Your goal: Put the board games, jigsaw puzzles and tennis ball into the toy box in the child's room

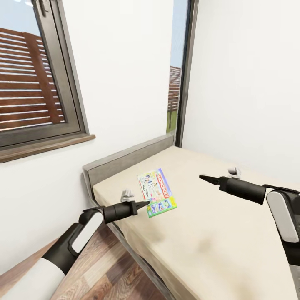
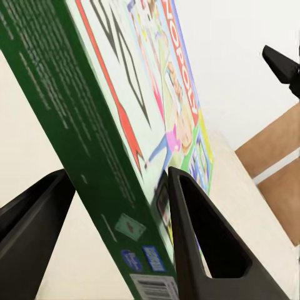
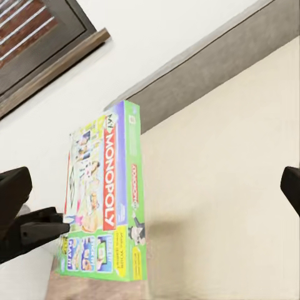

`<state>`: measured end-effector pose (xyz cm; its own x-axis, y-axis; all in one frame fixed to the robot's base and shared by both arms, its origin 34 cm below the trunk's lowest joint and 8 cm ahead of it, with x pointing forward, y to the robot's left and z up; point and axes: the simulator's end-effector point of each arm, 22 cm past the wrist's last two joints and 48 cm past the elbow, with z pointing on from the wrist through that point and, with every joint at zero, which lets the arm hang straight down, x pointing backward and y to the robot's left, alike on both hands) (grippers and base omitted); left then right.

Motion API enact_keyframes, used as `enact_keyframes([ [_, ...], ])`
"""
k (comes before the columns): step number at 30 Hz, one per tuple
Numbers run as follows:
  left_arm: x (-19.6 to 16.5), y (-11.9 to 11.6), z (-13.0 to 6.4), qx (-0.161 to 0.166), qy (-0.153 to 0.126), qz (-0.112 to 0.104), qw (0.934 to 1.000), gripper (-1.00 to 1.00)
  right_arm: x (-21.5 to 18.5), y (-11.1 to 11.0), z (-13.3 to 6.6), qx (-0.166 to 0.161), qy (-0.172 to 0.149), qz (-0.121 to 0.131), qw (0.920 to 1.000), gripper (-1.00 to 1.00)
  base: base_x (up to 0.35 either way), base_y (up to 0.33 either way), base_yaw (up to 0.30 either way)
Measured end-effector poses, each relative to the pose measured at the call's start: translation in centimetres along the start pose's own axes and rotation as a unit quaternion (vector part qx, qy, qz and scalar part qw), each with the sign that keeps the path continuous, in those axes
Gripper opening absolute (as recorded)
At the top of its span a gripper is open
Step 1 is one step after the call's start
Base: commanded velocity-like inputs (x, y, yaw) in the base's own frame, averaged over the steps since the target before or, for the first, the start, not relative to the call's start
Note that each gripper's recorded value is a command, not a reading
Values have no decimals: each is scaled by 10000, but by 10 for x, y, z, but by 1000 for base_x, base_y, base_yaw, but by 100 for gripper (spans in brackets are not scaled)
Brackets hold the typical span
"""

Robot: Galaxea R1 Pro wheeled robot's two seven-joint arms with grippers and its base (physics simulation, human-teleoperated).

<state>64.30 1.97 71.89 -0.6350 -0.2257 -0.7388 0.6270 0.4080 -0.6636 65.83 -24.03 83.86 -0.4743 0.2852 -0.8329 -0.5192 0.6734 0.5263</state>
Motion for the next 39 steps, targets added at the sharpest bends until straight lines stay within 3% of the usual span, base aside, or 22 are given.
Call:
enact_keyframes([
  [3, -2, 1, 1, -104, 8, 204, 9997, -100, 16, 19, 17, -213, 346, -73, 9991, 100, 0, 0, 0],
  [11, -13, -6, 3, -181, 24, 368, 9992, -100, 32, 47, 38, -464, 791, -139, 9957, 100, 0, 0, 0],
  [26, -39, -24, 4, -182, 22, 467, 9987, -100, 20, 50, 48, -431, 1031, 84, 9937, 100, 0, 0, 0],
  [39, -55, -44, 7, -127, 89, 558, 9983, -100, -5, 55, 46, -389, 1036, 162, 9937, 100, 0, 0, 0],
])
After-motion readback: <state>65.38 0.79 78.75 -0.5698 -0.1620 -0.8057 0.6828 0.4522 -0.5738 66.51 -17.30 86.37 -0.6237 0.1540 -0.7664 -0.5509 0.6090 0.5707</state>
